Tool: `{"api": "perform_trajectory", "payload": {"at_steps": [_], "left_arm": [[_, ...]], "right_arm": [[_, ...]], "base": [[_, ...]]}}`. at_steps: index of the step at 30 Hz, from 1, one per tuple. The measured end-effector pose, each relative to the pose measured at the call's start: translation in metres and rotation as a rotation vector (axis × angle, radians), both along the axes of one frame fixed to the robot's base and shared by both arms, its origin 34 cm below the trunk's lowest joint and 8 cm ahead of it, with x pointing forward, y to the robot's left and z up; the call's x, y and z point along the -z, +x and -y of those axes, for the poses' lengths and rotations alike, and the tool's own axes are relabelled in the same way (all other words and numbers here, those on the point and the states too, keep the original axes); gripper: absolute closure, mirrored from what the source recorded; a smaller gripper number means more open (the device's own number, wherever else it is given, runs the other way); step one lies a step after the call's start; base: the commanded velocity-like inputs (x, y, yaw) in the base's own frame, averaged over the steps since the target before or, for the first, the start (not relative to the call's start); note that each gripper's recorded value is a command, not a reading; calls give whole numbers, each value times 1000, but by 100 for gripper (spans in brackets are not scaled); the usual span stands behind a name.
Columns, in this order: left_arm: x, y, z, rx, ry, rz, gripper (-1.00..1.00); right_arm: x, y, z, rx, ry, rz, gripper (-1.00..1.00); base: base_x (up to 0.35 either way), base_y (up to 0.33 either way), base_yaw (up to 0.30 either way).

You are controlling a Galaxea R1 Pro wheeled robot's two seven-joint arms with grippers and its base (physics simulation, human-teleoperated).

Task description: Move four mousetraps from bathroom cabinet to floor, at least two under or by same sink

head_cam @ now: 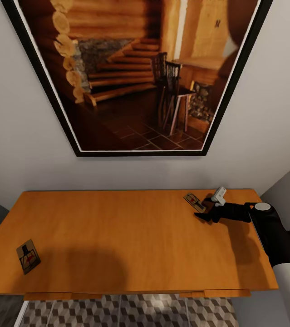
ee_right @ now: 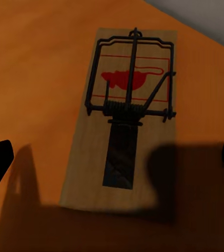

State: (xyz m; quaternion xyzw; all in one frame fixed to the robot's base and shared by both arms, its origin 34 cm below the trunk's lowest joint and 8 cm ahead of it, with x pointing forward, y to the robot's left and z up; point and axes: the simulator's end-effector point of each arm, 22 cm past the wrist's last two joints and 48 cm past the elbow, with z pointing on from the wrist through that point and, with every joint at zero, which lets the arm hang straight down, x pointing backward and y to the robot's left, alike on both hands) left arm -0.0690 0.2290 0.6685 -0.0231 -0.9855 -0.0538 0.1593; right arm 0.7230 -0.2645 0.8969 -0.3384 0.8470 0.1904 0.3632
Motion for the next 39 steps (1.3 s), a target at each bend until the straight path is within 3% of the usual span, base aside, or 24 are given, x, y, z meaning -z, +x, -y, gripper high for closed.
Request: {"api": "perform_trajectory", "payload": {"at_steps": [39], "left_arm": [[0, 0, 0, 0, 0, 1, -100]], "right_arm": [[2, 9, 9, 44, -38, 27, -100]], "base": [[0, 3, 0]]}}
